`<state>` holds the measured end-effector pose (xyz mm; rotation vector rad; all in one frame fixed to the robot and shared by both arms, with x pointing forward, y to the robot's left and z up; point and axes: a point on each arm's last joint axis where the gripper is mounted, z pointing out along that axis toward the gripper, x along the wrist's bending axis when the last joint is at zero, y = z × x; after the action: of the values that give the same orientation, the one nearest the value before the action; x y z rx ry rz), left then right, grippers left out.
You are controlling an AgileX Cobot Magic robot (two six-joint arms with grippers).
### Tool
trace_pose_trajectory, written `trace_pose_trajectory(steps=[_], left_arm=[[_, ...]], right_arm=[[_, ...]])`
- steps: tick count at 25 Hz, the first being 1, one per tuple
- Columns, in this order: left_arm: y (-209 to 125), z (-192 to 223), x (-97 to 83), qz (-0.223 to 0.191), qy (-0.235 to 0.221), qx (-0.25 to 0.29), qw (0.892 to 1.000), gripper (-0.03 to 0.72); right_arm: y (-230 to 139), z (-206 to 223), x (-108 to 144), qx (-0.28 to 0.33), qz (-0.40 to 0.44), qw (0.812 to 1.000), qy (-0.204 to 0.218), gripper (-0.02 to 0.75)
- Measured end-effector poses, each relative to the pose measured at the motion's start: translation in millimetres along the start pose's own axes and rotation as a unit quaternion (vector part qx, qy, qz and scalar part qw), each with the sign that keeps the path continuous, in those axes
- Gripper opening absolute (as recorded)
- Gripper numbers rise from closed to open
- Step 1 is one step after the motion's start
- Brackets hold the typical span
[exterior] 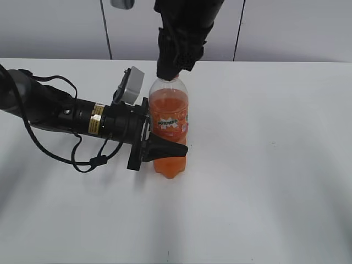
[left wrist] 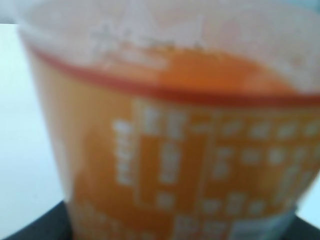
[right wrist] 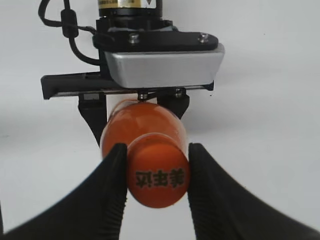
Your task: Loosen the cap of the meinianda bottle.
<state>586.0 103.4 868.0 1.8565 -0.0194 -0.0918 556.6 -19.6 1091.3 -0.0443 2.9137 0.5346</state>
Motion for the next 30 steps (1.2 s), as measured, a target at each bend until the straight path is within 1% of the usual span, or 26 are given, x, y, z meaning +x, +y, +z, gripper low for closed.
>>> trace_pose_trajectory(steps=[4, 11, 30], left_arm=[[0.0, 0.0, 0.0, 0.001, 0.0, 0.0, 1.0, 0.413], [0.0, 0.0, 0.0, 0.001, 0.0, 0.0, 1.0, 0.413], [-0.1, -0.6, -0.5, 0.005, -0.004, -0.001, 1.0, 0.413]], right_arm=[[0.2, -0.3, 0.1, 0.0, -0.06, 0.998, 0.001, 0.275], [0.3, -0.3, 0.3, -0.001, -0.109, 0.994, 0.002, 0.275], [1.6, -0.5, 1.2, -0.012, -0.115, 0.993, 0.008, 0.276]])
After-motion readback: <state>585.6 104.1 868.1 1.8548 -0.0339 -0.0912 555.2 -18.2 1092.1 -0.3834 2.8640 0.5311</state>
